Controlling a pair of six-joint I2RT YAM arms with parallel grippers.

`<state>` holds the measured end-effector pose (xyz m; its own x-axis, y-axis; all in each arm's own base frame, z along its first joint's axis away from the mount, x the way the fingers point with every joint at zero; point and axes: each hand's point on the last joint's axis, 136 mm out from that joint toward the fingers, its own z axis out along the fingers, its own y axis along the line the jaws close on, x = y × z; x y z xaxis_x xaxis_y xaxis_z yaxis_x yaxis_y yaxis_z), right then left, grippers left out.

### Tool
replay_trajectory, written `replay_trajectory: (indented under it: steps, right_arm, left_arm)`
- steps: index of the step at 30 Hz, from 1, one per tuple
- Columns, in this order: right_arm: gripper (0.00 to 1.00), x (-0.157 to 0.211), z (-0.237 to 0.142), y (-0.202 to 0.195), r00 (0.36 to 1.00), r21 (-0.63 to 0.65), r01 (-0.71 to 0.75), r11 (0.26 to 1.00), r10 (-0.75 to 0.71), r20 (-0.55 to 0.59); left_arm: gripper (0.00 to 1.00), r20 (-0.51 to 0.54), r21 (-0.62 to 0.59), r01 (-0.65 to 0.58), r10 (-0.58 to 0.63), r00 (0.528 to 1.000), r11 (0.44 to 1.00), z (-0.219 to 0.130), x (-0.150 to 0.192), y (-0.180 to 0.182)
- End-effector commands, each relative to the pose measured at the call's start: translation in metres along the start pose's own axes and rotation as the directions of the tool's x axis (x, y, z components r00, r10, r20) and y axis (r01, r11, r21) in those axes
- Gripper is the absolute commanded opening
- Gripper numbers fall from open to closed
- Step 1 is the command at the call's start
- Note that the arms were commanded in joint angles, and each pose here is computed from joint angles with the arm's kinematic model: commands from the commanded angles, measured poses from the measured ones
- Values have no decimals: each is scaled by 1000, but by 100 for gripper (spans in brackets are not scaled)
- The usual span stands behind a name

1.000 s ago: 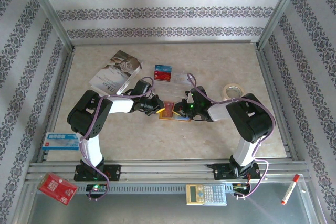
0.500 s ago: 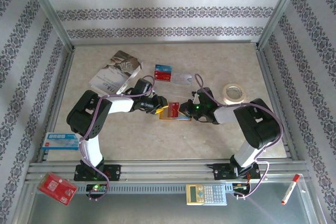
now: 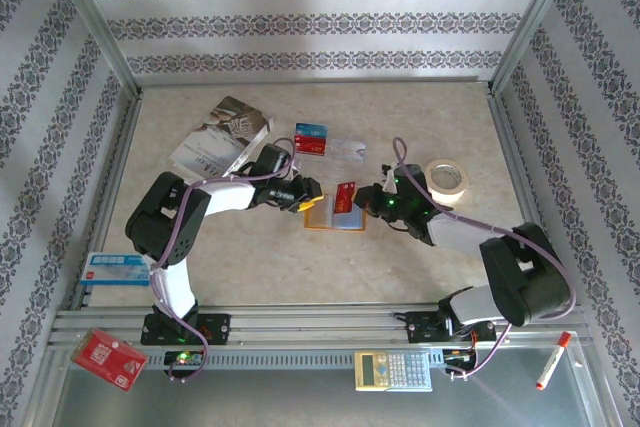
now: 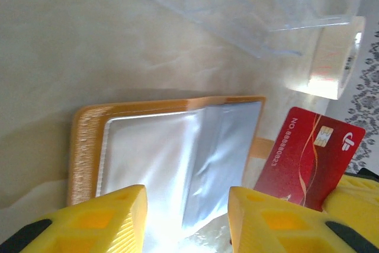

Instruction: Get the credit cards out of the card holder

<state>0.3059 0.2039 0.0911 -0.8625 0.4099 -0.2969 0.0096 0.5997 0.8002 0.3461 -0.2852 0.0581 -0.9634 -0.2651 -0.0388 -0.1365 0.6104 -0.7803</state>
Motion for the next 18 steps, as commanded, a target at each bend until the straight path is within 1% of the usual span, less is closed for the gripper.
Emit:
replay_trajectory:
  steps: [1,3,7,9,11,14,18]
  right_arm:
    - [0,-7,-9,0,998,6,57,998,-57,37]
    - [0,-10,-12,8,996,-18,73,997,-72,46]
    - [0,-15,-18,32,994,-115,105,988,-101,40]
    - [0,-15,-19,46,993,-178,117,977,-114,26]
    - [0,-16,-21,59,993,-232,118,966,-117,19]
    - [0,-18,-25,75,993,-299,119,947,-119,18]
    - [0,-21,-30,92,993,-371,111,922,-113,16]
  left_arm:
    - [45,29,81,-56,54,998,995,-18,-9,-31]
    - [51,47,122,-69,64,997,990,-25,-12,-40]
    - [63,89,213,-110,93,992,971,-40,-13,-57]
    - [71,95,235,-131,111,989,963,-44,-11,-60]
    - [76,94,253,-143,122,988,957,-46,-9,-63]
    - [82,82,306,-151,132,988,940,-48,-4,-70]
    - [83,49,419,-145,137,989,896,-51,0,-90]
